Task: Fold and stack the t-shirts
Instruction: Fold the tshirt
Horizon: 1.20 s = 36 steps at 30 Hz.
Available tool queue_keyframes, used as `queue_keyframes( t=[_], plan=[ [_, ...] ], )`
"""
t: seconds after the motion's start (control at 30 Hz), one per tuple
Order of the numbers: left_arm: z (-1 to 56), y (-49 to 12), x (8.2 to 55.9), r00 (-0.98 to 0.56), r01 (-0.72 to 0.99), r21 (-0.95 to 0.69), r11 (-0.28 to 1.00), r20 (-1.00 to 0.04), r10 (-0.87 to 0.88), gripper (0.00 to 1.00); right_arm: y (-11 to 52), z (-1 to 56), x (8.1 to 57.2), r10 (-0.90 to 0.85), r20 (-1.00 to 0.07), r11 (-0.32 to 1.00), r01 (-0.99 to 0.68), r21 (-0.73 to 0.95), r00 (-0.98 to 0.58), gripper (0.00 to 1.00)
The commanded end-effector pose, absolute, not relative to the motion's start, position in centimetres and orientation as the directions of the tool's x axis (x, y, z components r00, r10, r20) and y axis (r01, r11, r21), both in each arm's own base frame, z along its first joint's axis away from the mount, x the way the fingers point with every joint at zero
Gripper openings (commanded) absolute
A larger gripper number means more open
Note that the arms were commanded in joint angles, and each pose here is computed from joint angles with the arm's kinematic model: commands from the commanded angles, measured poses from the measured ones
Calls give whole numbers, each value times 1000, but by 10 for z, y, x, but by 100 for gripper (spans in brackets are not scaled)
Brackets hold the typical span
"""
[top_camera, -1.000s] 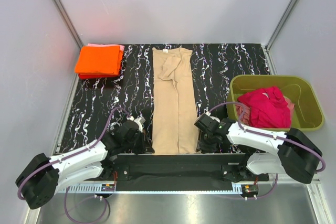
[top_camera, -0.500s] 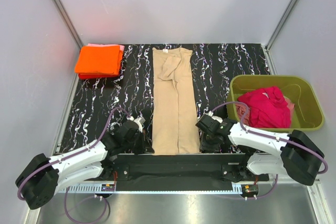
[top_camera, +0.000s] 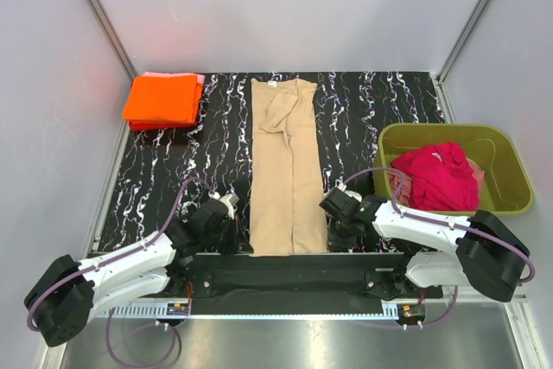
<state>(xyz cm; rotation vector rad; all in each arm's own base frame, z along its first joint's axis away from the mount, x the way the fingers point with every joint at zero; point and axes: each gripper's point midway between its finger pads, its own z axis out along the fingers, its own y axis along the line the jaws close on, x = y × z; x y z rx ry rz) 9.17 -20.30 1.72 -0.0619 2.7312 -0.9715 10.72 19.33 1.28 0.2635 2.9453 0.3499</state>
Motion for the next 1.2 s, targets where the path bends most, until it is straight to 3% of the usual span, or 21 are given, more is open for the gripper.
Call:
queue_keyframes(
  t=[0.0, 0.23, 0.67, 0.97, 1.17],
  plan=[
    [34, -213, 96, -964, 68, -658, 750, -238, -121, 0, 192, 10, 108, 154, -166, 967, 114, 228, -974, 0],
    [30, -201, 88, -965, 55, -598, 799, -237, -110, 0, 208, 27, 95, 112, -204, 972, 64, 227, -972, 0],
    [74, -209, 87, -939, 118, -648, 752, -320, -129, 0, 213, 65, 86, 95, -309, 978, 31, 208, -946, 0],
    [93, -229, 130, -916, 150, -563, 813, -389, -101, 0, 216, 89, 137, 62, -488, 992, -2, 129, -871, 0],
    [101, -228, 188, -893, 137, -525, 840, -433, -125, 0, 217, 96, 191, -1, -524, 999, -29, 45, -852, 0]
  ],
)
